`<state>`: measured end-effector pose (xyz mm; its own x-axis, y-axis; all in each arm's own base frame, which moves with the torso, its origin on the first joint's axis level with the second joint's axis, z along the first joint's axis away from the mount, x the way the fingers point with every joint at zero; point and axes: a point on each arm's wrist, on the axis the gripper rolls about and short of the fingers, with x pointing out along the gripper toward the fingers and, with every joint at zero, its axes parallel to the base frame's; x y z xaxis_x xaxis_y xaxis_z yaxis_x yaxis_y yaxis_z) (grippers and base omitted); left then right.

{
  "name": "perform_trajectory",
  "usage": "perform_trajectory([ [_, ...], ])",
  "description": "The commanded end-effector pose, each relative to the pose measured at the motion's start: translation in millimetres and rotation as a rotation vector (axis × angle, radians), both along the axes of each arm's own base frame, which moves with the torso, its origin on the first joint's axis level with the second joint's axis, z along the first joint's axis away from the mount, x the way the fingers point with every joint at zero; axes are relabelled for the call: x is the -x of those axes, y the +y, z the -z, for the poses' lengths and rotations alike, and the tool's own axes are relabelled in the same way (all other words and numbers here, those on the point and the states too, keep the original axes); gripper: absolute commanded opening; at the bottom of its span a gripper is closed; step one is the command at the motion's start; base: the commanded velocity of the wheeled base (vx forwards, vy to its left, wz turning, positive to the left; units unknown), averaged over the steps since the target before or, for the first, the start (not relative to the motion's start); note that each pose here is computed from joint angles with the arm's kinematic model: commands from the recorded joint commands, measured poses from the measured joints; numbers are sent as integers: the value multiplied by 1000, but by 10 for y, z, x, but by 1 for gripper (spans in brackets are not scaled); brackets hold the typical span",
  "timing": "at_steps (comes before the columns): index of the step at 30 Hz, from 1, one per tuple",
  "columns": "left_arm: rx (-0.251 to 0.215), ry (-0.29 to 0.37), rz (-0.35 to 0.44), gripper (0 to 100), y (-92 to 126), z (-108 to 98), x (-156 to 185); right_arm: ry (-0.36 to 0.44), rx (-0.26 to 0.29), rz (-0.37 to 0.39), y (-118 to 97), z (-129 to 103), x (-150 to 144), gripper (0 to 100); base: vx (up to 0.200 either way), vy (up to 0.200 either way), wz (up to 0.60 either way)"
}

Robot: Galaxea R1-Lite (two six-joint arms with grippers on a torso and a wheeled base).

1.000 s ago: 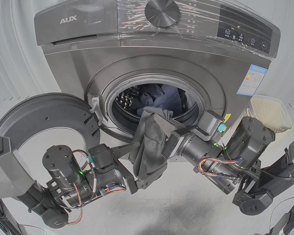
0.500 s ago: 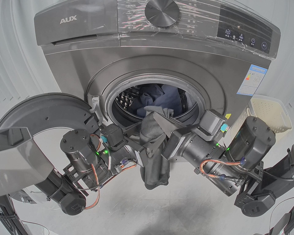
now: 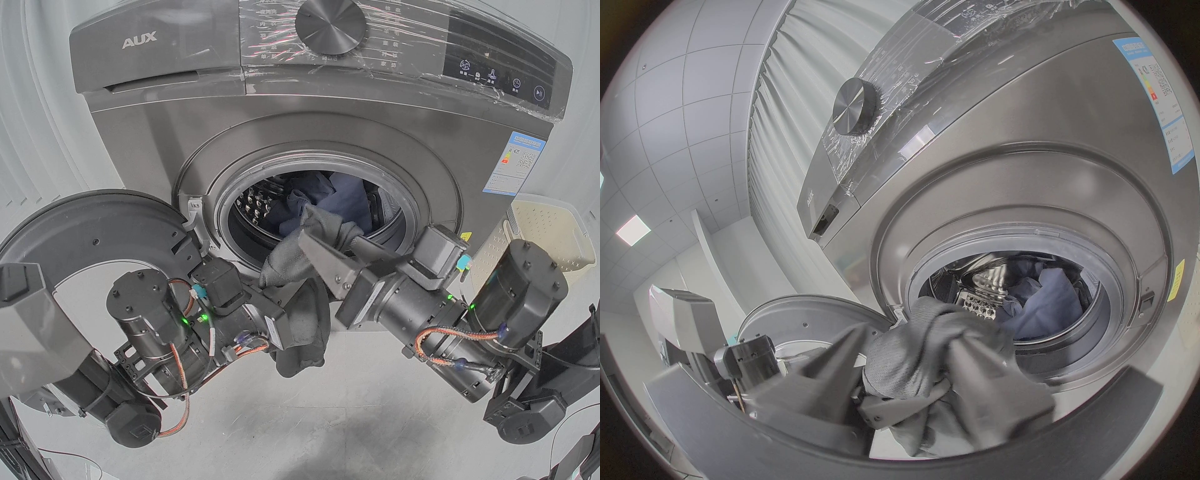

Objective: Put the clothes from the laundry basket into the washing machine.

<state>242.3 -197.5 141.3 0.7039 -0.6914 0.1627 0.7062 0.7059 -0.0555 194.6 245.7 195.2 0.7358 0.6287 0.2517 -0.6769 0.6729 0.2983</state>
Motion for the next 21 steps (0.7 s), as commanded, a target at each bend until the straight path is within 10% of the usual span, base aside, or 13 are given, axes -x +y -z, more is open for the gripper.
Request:
perform_trajectory([
  [1, 25, -33, 1, 0, 134, -160, 133, 11, 19, -13, -140, -6, 129, 100, 0, 0, 0],
  [13, 22, -64, 123, 0, 416, -303, 550, 90, 193, -85, -670, 373, 469, 100, 0, 0, 0],
  [21, 26, -74, 195, 0, 551, -341, 763, 140, 276, 29, -844, 612, -2, 100, 0, 0, 0],
])
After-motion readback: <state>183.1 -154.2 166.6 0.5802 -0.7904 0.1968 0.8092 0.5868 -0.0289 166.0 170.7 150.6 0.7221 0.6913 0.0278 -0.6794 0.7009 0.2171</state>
